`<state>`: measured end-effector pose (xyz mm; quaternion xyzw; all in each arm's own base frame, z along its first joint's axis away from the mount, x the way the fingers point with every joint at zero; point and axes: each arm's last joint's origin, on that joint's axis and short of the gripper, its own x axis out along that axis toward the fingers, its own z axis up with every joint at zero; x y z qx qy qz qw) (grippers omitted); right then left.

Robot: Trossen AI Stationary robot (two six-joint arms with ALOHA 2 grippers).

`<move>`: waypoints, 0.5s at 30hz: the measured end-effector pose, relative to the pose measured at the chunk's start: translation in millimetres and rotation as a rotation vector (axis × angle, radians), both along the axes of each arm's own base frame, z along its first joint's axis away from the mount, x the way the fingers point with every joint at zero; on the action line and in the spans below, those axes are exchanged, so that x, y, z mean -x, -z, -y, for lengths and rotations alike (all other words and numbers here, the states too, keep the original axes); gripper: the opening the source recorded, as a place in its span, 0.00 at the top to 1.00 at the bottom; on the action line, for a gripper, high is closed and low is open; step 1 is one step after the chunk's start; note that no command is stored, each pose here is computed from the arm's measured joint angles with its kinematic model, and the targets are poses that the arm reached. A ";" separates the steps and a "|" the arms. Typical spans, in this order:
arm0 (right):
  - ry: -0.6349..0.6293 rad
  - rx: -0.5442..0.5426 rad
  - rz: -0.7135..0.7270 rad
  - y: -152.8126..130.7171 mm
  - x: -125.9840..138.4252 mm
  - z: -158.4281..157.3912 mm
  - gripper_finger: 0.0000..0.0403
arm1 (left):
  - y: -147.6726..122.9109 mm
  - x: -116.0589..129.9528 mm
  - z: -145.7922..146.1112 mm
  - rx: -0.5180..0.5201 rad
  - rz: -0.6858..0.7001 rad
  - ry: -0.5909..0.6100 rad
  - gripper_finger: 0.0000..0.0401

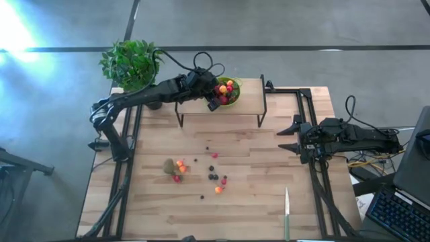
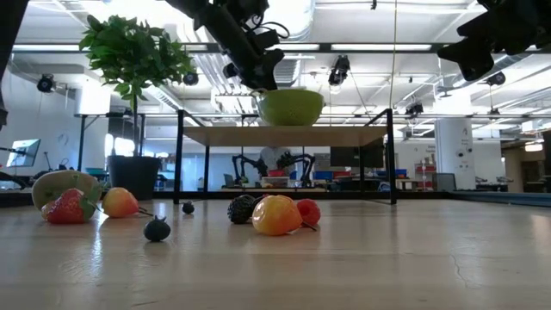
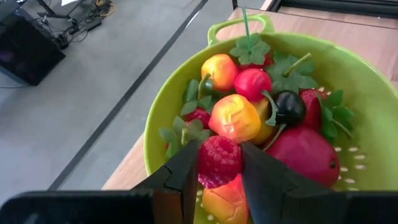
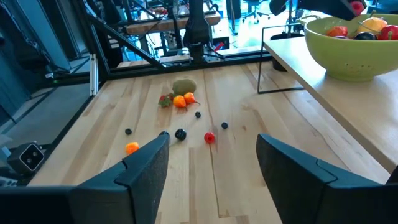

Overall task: Pick & Place Fruit
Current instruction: Put the red raspberry into the green strainer bowl on the shelf

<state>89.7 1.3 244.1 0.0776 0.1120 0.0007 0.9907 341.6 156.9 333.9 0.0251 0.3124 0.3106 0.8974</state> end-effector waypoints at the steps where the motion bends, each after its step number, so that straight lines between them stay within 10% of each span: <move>1: 0.000 0.000 0.000 0.0 0.0 0.0 0.40 | 0.6 -0.1 0.0 0.000 0.001 0.000 0.73; 15: 0.000 0.000 0.000 0.0 0.0 0.0 0.29 | 5.1 -0.5 0.7 -0.011 -0.014 0.014 0.53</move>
